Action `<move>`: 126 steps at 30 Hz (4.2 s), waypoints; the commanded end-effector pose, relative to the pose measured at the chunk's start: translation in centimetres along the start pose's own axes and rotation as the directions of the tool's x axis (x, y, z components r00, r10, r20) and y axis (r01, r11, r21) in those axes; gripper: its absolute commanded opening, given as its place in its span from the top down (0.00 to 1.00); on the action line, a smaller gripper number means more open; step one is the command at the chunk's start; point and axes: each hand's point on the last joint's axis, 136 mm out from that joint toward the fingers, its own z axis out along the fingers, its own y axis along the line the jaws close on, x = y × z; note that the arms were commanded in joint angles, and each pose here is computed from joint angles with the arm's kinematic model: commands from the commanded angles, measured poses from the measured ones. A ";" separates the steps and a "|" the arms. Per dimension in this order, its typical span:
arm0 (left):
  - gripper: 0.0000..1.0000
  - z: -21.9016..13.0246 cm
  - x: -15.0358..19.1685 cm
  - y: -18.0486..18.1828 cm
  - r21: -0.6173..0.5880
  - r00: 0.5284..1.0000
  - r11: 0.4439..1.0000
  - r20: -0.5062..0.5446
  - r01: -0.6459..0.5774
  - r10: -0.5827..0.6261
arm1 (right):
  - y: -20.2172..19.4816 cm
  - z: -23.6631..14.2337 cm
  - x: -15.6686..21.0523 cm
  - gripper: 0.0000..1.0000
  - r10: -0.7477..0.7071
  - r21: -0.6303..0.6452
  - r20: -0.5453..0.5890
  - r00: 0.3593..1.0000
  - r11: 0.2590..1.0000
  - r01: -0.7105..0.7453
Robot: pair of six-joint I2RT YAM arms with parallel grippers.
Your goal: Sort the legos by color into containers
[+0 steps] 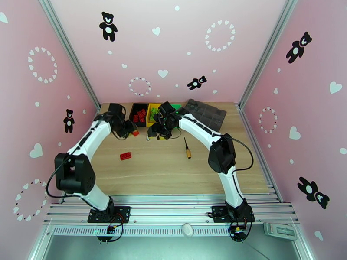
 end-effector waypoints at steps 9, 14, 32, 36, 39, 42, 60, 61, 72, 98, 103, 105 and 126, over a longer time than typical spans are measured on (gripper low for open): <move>0.63 4.0 -10.7 -4.6 0.093 0.995 0.992 0.042 0.084 -0.089 | 0.2 -2.1 -3.1 0.35 0.057 -0.039 0.073 0.996 0.998 -0.055; 0.38 5.1 -12.8 -5.9 0.102 0.996 0.992 0.043 0.074 -0.078 | -0.5 -2.6 -3.5 0.35 0.067 -0.024 0.084 0.994 0.998 -0.065; 0.23 -0.8 -2.9 3.3 -0.201 0.997 0.978 0.065 0.056 -0.043 | -3.0 -1.3 -1.9 0.33 0.029 0.039 -0.002 1.000 0.999 -0.029; 0.22 -1.6 1.7 7.9 -0.291 0.991 0.948 0.060 0.132 -0.120 | -3.2 -0.8 -1.5 0.33 0.018 0.034 -0.029 0.999 0.999 -0.017; 0.20 -1.9 4.7 10.8 -0.340 0.986 0.926 0.060 0.167 -0.156 | -3.3 -0.3 -1.2 0.33 0.016 0.025 -0.047 0.999 1.000 -0.014; 0.16 -1.9 6.9 13.1 -0.380 0.984 0.907 0.053 0.180 -0.173 | -3.2 0.2 -0.7 0.33 0.009 0.016 -0.070 0.998 1.000 -0.008; 0.11 2.8 10.3 15.6 -0.471 0.990 0.882 -0.130 -0.019 -0.048 | -3.5 2.1 4.5 0.33 -0.048 0.091 -0.168 0.985 0.994 0.064; 0.12 3.0 10.2 15.9 -0.487 0.990 0.873 -0.137 -0.028 -0.044 | -3.6 2.2 4.8 0.33 -0.046 0.096 -0.171 0.984 0.993 0.063; 0.13 3.8 9.0 16.7 -0.553 0.982 0.825 -0.190 -0.115 0.009 | -3.8 1.9 5.0 0.33 -0.035 0.107 -0.155 0.987 0.993 0.052; 0.51 5.0 9.0 9.0 -0.243 0.972 0.968 -0.236 -0.060 0.001 | -2.7 2.6 3.6 0.33 -0.003 0.060 -0.124 0.992 0.998 0.011; 0.51 5.1 7.9 5.2 -0.104 0.974 0.995 -0.227 -0.006 -0.018 | -1.3 3.2 1.8 0.33 0.007 0.006 -0.095 0.995 1.000 -0.007; 0.51 5.0 6.9 3.7 -0.065 0.976 0.998 -0.218 0.001 -0.016 | -0.8 3.5 0.8 0.33 0.018 -0.020 -0.083 0.996 1.000 -0.020; 0.48 7.6 -12.4 -3.1 -0.034 0.998 0.998 0.038 0.046 -0.045 | -2.5 -1.4 -4.2 0.34 0.082 0.028 0.087 0.993 0.996 -0.084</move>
